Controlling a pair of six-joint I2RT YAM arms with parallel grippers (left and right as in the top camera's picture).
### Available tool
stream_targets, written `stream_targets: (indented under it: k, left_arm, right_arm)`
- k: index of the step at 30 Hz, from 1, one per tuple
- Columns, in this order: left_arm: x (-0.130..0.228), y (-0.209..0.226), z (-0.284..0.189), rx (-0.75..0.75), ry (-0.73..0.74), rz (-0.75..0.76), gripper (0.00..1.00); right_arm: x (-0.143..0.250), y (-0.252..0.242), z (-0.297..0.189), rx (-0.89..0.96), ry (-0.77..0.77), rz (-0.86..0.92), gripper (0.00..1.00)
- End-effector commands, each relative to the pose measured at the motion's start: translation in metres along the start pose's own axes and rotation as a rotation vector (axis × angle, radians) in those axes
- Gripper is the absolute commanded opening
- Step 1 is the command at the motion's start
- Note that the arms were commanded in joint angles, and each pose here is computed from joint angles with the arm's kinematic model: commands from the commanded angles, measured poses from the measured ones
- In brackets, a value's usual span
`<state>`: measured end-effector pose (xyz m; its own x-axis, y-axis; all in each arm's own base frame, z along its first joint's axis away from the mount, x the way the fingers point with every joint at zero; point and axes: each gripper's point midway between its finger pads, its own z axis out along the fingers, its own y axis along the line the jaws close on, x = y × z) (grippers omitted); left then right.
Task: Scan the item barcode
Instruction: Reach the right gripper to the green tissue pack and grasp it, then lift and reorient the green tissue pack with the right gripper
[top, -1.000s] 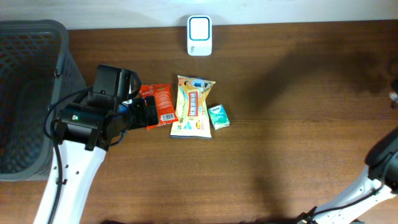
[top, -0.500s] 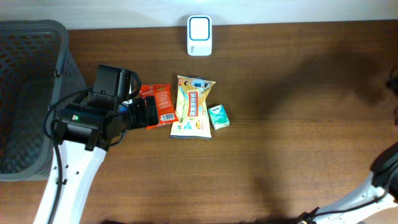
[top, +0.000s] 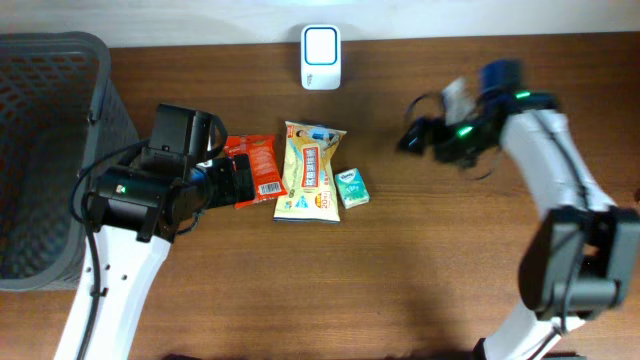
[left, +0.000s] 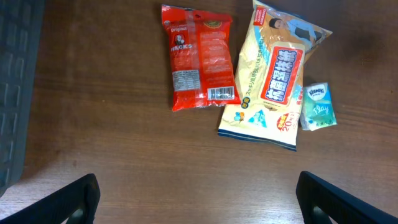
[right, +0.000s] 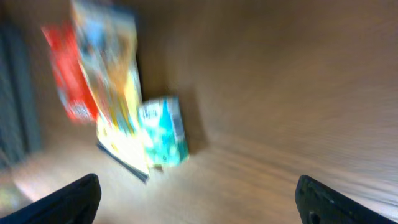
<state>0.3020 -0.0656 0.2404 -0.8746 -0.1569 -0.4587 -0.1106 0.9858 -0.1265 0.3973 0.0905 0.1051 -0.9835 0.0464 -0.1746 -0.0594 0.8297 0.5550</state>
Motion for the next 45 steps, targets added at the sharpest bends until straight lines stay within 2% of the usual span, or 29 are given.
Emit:
stream_targets:
  k: [1,2,3,6,8,10,13,14,16,17,18,22,25,26,27,32,36,38,41,42,45]
  left_arm:
    - [-0.004,0.0,-0.005,0.001,-0.017,0.005,0.99]
    - [-0.004,0.0,-0.005,0.001,-0.017,0.005,0.99]
    - [-0.004,0.0,-0.005,0.001,-0.017,0.005,0.99]
    - [-0.004,0.001,-0.005,0.001,-0.017,0.005,0.99]
    - [-0.004,0.0,-0.005,0.001,-0.017,0.005,0.99]
    - [-0.004,0.0,-0.005,0.001,-0.017,0.005,0.99]
    - [-0.004,0.0,-0.005,0.001,-0.017,0.005,0.99]
    - [-0.004,0.001,-0.005,0.001,-0.017,0.005,0.99]
    - [-0.004,0.0,-0.005,0.001,-0.017,0.005,0.99]
    - [-0.004,0.001,-0.005,0.001,-0.017,0.005,0.99]
    - [-0.004,0.001,-0.005,0.001,-0.017,0.005,0.99]
    - [-0.004,0.0,-0.005,0.001,-0.017,0.005,0.99]
    - [-0.004,0.0,-0.005,0.001,-0.017,0.005,0.99]
    - [-0.004,0.0,-0.005,0.001,-0.017,0.005,0.99]
    - [-0.004,0.0,-0.005,0.001,-0.017,0.005,0.99]
    - [-0.004,0.0,-0.005,0.001,-0.017,0.005,0.99]
    - [-0.004,0.0,-0.005,0.001,-0.017,0.005,0.99]
    - [-0.004,0.0,-0.005,0.001,-0.017,0.005,0.99]
    - [-0.004,0.001,-0.005,0.001,-0.017,0.006,0.99]
    - [-0.004,0.001,-0.005,0.001,-0.017,0.005,0.99]
    - [-0.004,0.0,-0.005,0.001,-0.017,0.006,0.99]
  right_arm:
    - [0.032,0.016,0.049,-0.01,0.132,-0.108,0.99]
    - [0.041,0.023,0.068,-0.017,0.169,-0.136,0.99]
    - [0.047,0.031,0.083,-0.025,0.195,-0.157,0.93]
    - [0.055,0.044,0.111,-0.03,0.228,-0.187,0.71]
    - [0.057,0.044,0.125,-0.014,0.236,-0.211,0.52]
    - [0.054,0.029,0.128,0.083,0.226,-0.161,0.44]
    - [0.05,0.005,0.129,0.208,0.21,-0.16,0.48]
    - [0.054,0.003,0.133,0.205,0.226,-0.152,0.43]
    - [0.059,-0.001,0.136,0.21,0.25,-0.14,0.26]
    - [0.06,-0.004,0.136,0.219,0.252,-0.136,0.08]
    - [0.058,-0.008,0.132,0.243,0.245,-0.114,0.04]
    - [0.036,-0.038,0.098,0.346,0.208,0.016,0.04]
    - [0.027,-0.053,0.069,0.342,0.218,0.062,0.04]
    - [0.028,-0.058,0.058,0.342,0.239,0.056,0.12]
    - [0.033,-0.063,0.05,0.334,0.28,0.005,0.5]
    - [0.034,-0.054,0.032,0.336,0.319,-0.002,0.6]
    - [0.013,-0.017,0.004,0.336,0.291,-0.053,0.6]
    - [0.009,0.002,0.014,0.377,0.282,-0.122,0.59]
    - [0.012,-0.019,0.03,0.685,0.237,-0.087,0.53]
    - [0.014,-0.032,0.035,0.881,0.174,-0.074,0.49]
    - [0.022,-0.037,0.053,0.933,0.127,-0.049,0.4]
